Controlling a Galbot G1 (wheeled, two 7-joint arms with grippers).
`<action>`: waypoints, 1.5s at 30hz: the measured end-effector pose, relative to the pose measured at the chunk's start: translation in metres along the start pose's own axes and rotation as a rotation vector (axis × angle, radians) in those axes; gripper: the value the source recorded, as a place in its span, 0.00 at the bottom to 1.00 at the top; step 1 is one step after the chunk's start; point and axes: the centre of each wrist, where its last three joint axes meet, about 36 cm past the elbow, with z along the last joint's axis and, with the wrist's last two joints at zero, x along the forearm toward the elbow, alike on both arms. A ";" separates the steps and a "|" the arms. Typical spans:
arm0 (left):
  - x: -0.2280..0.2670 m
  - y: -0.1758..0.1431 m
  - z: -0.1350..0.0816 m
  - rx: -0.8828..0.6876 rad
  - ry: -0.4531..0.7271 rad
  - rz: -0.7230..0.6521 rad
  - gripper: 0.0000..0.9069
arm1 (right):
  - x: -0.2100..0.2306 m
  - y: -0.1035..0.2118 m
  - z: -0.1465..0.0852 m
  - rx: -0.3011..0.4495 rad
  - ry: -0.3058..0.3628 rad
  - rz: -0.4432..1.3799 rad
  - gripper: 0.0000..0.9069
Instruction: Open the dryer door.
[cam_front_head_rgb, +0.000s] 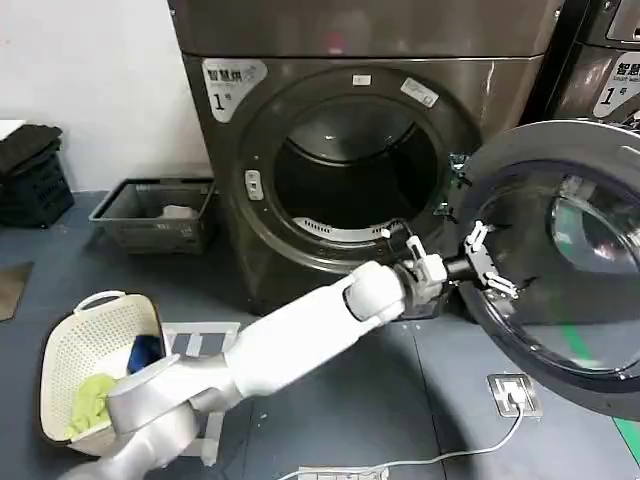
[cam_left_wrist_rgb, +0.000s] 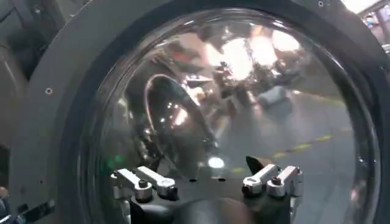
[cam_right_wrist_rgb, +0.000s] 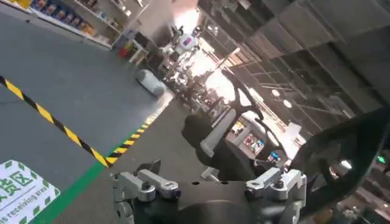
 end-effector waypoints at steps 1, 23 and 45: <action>-0.001 -0.001 0.000 0.001 0.002 -0.003 1.00 | 0.000 0.000 0.000 0.000 -0.001 -0.002 1.00; -0.032 -0.002 0.000 0.016 0.061 -0.031 1.00 | -0.003 0.007 -0.005 -0.003 -0.040 -0.040 1.00; 0.055 0.003 -0.091 0.241 0.273 0.048 1.00 | -0.019 0.023 -0.015 -0.031 -0.076 -0.108 1.00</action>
